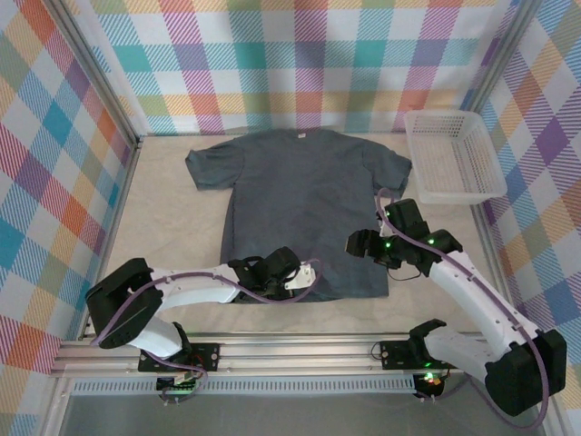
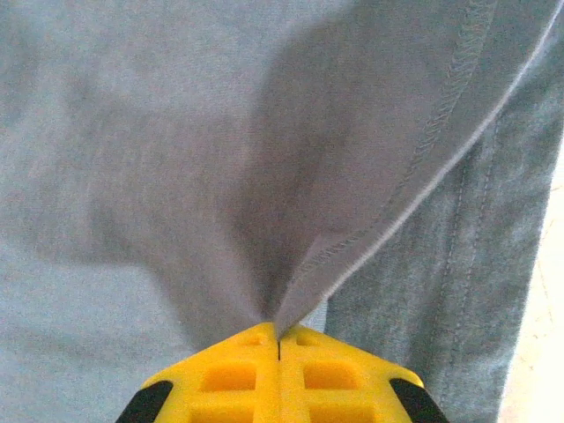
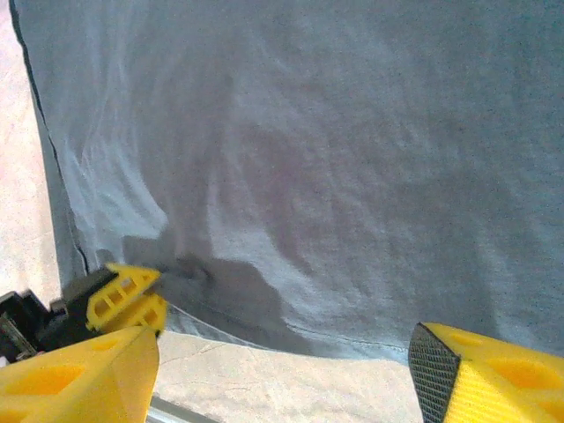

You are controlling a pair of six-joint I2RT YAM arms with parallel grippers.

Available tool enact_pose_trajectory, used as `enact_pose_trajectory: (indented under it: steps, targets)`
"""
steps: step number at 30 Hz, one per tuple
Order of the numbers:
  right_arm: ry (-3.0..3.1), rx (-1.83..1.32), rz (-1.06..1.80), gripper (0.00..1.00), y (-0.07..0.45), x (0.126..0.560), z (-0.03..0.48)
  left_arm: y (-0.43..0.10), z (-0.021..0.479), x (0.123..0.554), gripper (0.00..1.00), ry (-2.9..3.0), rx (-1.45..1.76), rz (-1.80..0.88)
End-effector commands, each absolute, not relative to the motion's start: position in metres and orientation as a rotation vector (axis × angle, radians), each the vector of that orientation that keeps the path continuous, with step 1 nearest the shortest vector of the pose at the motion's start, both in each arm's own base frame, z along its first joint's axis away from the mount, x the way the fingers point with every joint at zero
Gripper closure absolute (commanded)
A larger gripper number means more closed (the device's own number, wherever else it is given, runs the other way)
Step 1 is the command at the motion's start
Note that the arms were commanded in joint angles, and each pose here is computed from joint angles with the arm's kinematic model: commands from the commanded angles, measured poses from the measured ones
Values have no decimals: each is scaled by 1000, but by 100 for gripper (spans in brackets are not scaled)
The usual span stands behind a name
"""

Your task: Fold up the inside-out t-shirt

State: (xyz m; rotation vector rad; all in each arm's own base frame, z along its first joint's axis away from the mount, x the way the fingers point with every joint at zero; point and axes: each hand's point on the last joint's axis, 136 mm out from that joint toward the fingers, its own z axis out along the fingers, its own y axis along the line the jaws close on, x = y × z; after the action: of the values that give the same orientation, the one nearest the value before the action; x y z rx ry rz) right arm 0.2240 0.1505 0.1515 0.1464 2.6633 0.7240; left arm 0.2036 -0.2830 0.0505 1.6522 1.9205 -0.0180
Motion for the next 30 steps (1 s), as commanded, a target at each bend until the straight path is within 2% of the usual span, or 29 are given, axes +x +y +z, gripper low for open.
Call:
enact_pose_trajectory:
  steps: [1,4,7,13,15,17,20,23,26,28,30]
  targets:
    - [2456,-136,755,23,162,230,189,-296,99,208,100,1920,1473,-161]
    - [2063,-567,709,20,192,227,217,-303,149,220,100,1926,1270,-332]
    - [1717,-843,607,3,222,218,223,-307,187,231,100,1902,1156,-412]
    - [1607,-1018,403,3,261,243,190,-308,226,244,100,1889,1060,-443]
    - [1604,-953,217,3,256,266,180,-307,235,245,100,1886,1035,-457]
    - [1656,-763,-83,5,222,302,180,-306,246,244,100,1871,1013,-476]
    - [1636,-550,-436,6,169,331,195,-298,259,243,100,1858,986,-479]
    - [1793,-403,-464,6,123,343,184,-293,263,242,100,1849,993,-467]
    - [2011,-157,-319,4,80,340,162,-295,255,242,100,1851,1034,-468]
    - [2057,-202,-161,3,95,331,158,-302,255,243,100,1853,1030,-504]
    - [2084,-372,124,4,137,313,158,-312,258,248,100,1853,1009,-545]
